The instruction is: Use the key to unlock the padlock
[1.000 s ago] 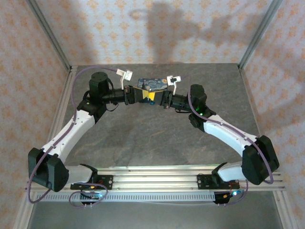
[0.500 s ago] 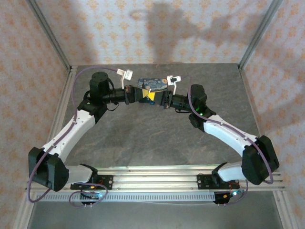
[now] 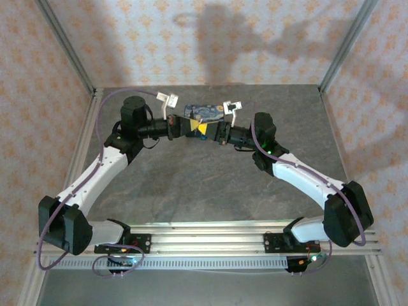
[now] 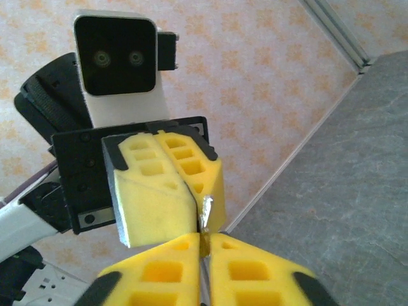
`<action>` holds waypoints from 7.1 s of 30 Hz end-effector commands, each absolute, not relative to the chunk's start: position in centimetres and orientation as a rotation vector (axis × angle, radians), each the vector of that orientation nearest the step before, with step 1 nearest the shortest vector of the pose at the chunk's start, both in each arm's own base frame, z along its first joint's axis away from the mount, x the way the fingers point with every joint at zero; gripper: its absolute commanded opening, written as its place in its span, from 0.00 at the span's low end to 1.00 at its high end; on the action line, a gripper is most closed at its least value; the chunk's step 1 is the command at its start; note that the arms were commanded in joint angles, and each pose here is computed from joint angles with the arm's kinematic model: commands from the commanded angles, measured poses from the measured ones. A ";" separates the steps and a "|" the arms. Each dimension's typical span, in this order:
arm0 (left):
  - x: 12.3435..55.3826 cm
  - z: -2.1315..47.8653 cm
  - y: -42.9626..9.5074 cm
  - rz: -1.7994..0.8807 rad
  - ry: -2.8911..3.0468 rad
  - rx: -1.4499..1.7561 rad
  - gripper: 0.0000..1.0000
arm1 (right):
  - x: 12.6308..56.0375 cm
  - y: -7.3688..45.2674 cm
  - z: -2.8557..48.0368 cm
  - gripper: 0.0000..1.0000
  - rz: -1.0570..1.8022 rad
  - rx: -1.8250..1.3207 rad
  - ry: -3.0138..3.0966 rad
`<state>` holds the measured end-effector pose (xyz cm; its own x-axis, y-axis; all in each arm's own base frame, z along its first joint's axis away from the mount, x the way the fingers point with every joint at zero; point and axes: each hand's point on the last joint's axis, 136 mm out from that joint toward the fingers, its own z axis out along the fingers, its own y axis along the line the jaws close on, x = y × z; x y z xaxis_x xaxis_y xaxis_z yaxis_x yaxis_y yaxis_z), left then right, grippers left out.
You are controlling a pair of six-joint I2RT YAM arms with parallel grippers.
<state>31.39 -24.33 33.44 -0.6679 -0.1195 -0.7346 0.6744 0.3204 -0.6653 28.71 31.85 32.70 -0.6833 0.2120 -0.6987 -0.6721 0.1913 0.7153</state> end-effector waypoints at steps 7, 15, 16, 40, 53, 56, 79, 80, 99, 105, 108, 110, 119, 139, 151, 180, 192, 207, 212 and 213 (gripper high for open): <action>31.6 32.5 -23.8 -1.313 1.860 0.457 0.00 | 29.0 30.4 34.0 0.44 1.414 -0.410 1.778; 30.2 32.4 -24.4 -1.350 1.871 0.605 0.00 | 27.7 29.7 35.5 0.45 1.394 -0.475 1.816; 30.0 32.5 -24.5 -1.357 1.865 0.626 0.00 | 27.5 29.9 35.8 0.45 1.411 -0.487 1.821; 28.5 33.6 -24.6 -1.375 1.858 0.733 0.00 | 27.4 31.1 35.0 0.00 1.477 -0.546 1.835; 30.8 33.3 -23.4 -1.438 1.791 0.470 0.41 | 28.6 31.6 34.6 0.00 1.409 -0.598 1.830; 30.5 33.1 -23.7 -1.443 1.783 0.479 0.40 | 28.8 32.0 34.8 0.00 1.439 -0.596 1.809; 30.0 31.5 -24.5 -1.454 1.820 0.496 0.17 | 29.3 32.1 35.0 0.00 1.444 -0.573 1.782; 30.0 31.4 -24.5 -1.453 1.822 0.497 0.17 | 29.3 32.1 35.0 0.00 1.444 -0.573 1.781; 30.0 31.3 -24.2 -1.431 1.822 0.511 0.00 | 29.4 32.0 34.9 0.00 1.450 -0.556 1.771; 30.9 30.4 -23.3 -1.376 1.871 0.469 0.00 | 30.1 31.7 34.2 0.01 1.415 -0.496 1.809; 31.7 28.8 -22.0 -1.309 1.949 0.440 0.00 | 31.4 31.1 33.2 0.43 1.345 -0.409 1.878; 32.5 27.7 -21.0 -1.259 1.999 0.417 0.00 | 32.5 30.5 32.4 0.62 1.267 -0.342 1.940; 38.5 21.6 -14.2 -0.679 2.330 0.164 0.00 | 41.7 22.3 22.1 0.77 0.576 0.183 2.419; 50.9 10.4 -12.7 -0.301 2.579 -0.012 0.00 | 50.0 23.8 9.6 0.60 0.576 0.223 2.657; 48.3 8.9 -21.8 -0.425 2.587 0.312 0.00 | 45.2 22.8 6.7 0.48 0.615 0.230 2.727; 41.1 12.9 -21.7 -0.764 2.418 0.261 0.00 | 31.2 19.4 14.1 0.59 0.098 0.254 2.444; 35.5 11.3 -20.5 -0.854 2.377 0.288 0.00 | 33.0 23.4 7.4 0.54 0.116 0.295 2.525; 33.6 10.2 -20.7 -0.898 2.352 0.350 0.00 | 35.2 22.6 5.2 0.50 -0.001 0.342 2.453; 33.3 10.2 -20.8 -0.907 2.348 0.359 0.00 | 35.7 22.5 5.3 0.50 0.011 0.352 2.409; 33.2 10.2 -20.8 -0.906 2.348 0.360 0.00 | 35.8 22.6 5.2 0.50 0.013 0.349 2.407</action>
